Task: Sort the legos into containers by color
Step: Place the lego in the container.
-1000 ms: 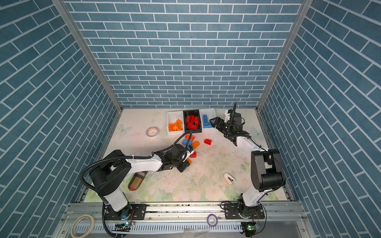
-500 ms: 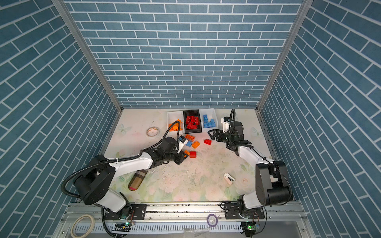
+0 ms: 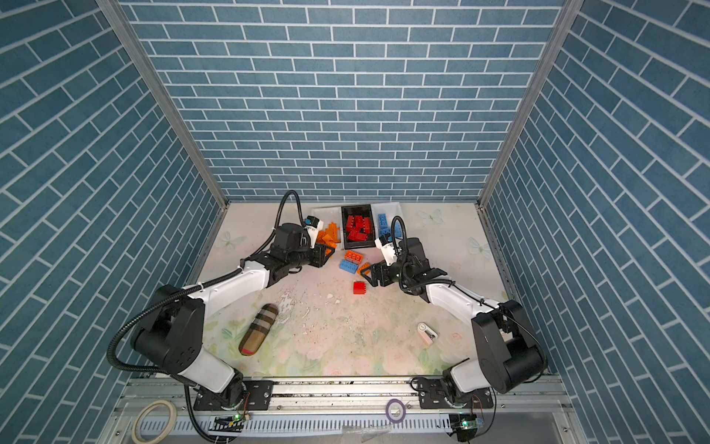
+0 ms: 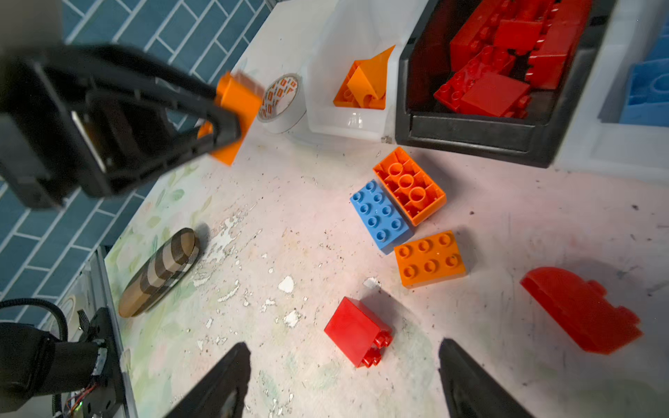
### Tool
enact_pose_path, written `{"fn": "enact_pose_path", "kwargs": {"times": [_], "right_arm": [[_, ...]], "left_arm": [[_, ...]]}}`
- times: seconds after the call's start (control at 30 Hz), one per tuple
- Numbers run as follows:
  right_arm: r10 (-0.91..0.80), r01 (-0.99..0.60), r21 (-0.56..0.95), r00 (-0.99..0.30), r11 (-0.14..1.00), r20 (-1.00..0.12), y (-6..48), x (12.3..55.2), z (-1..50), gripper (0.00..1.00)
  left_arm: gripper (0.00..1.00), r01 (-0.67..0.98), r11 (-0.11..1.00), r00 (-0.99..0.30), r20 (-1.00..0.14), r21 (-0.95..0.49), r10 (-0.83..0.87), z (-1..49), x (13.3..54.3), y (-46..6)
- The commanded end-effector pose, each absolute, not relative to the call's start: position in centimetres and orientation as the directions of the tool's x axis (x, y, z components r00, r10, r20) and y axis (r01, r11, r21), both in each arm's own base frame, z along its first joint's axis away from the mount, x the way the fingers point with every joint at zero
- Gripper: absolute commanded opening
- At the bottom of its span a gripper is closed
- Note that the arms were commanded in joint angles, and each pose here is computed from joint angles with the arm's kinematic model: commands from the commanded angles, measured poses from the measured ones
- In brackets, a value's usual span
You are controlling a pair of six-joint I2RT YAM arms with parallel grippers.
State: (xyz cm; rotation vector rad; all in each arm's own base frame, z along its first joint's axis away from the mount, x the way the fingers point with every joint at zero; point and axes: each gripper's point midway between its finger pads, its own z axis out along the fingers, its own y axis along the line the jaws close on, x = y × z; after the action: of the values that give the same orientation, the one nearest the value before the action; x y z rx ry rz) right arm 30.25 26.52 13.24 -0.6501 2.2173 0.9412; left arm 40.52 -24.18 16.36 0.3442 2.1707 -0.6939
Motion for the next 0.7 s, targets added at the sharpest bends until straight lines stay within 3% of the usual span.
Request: {"fn": "enact_pose_path", "kwargs": {"times": [0.0,0.3,0.67], "right_arm": [[-0.279,-0.704,0.387,-0.633,0.595,-0.722,27.8,29.7,12.1,0.82],[-0.44,-0.759,0.27,-0.585,0.592,-0.681,30.5,29.0,9.4,0.8],[-0.556,-0.782,0.152,-0.551,0.605,-0.622,31.2,29.0,6.6,0.79]], "left_arm": [[0.26,0.429,0.807,-0.633,-0.772,-0.407,-0.053,17.1,42.9,-23.7],[0.27,0.336,0.794,-0.669,-0.722,-0.506,-0.177,16.1,48.7,-22.3],[0.29,0.224,0.838,-0.692,-0.687,-0.497,-0.222,13.8,54.1,-20.6]]}}
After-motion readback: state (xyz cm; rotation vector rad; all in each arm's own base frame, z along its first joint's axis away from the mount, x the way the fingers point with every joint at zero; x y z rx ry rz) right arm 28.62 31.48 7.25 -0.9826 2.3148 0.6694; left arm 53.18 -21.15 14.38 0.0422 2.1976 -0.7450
